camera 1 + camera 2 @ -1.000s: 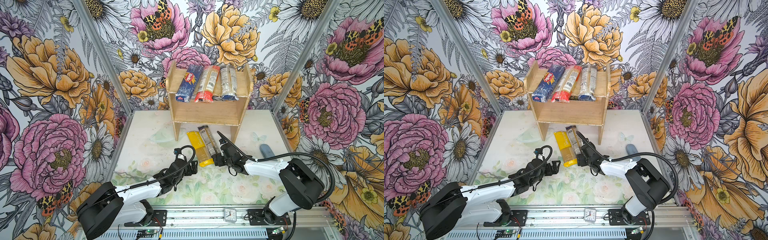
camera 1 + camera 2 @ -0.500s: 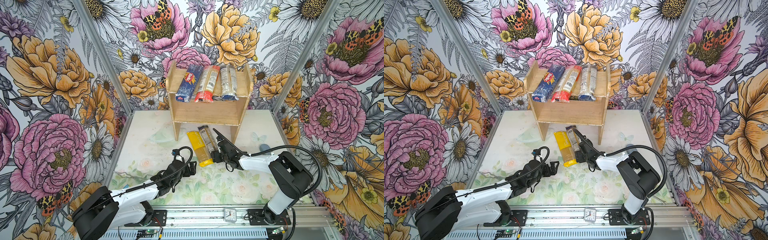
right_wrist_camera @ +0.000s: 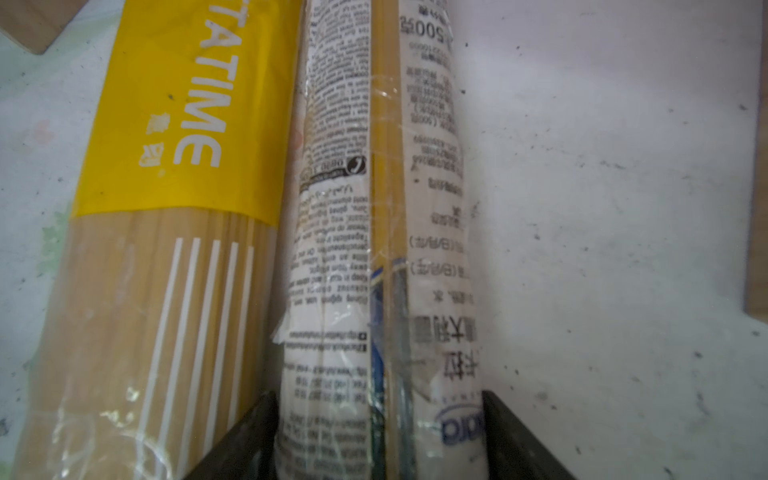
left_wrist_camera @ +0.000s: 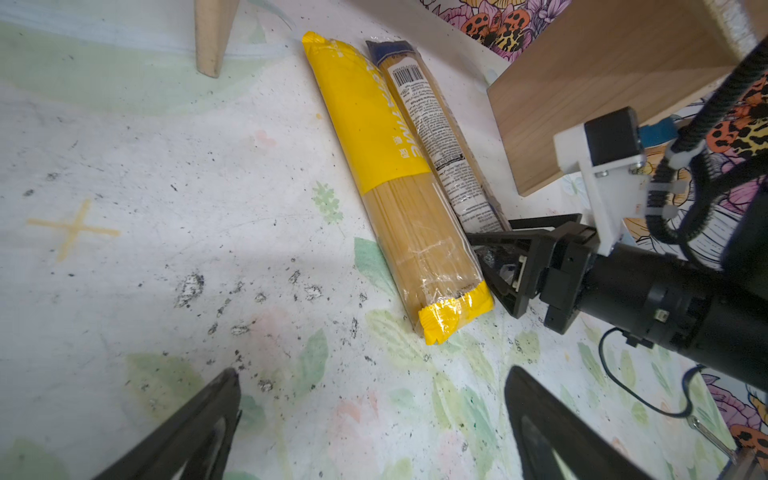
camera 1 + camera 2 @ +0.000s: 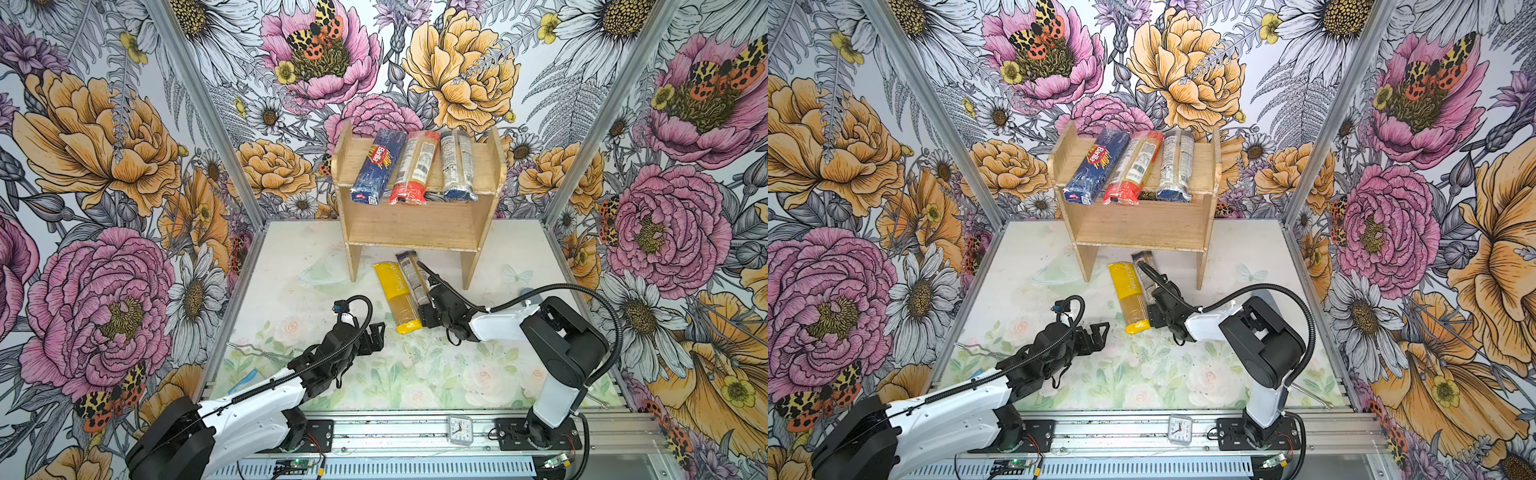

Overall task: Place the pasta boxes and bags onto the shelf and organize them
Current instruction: 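Close the right gripper around the clear blue-labelled pack beside the yellow pack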

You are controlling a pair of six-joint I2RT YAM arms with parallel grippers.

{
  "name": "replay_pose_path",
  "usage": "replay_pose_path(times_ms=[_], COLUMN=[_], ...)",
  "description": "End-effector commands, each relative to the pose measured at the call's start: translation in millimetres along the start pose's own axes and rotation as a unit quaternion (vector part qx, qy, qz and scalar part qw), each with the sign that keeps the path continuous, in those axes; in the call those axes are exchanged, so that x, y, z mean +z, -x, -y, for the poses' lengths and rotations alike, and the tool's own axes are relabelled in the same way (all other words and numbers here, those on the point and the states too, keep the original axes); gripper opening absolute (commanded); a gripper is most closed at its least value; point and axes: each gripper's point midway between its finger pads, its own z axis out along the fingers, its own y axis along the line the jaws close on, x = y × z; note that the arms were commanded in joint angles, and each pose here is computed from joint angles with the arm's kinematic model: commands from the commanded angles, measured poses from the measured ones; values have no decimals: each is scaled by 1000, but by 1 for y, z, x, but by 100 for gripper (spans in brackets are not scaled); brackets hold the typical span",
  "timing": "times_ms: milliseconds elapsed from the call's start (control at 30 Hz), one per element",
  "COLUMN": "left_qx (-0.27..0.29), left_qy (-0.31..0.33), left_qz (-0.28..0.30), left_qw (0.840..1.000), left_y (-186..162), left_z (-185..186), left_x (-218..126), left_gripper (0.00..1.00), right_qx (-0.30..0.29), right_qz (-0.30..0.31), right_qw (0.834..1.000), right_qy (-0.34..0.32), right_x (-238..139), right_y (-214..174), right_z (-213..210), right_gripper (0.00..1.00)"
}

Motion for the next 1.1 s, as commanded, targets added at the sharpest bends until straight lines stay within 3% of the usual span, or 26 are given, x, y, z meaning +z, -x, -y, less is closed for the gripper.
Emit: replay_pose_path(times_ms=[0,233,433,900,1067], left_qx=[6,4,3,6,7], left_qy=[8,7,12,16,18], left_qz=[-6,-4,-5,-10,-15], left_qw=[1000,1000,1000,1000,1000], left_y=[-4,-3,-4,-6,-7], left_z=[-8,-8,-11,-12,-11], left_x=[-1,-3,-3,-1,2], left_gripper=[99,99,99,99,99], right_qx=[-12,-9,9,14,16], right_qz=[-35,-41,-32,-35,-37], right_qw=[999,998,999,999,999], right_qy=[19,41,13,10,8], right_x=[6,-14,-24,-7,-8], right_y=[-26,-44,-53,-44,-46], right_z=[-18,-32,-14,-17,-15], right_gripper=[75,73,74,74,69])
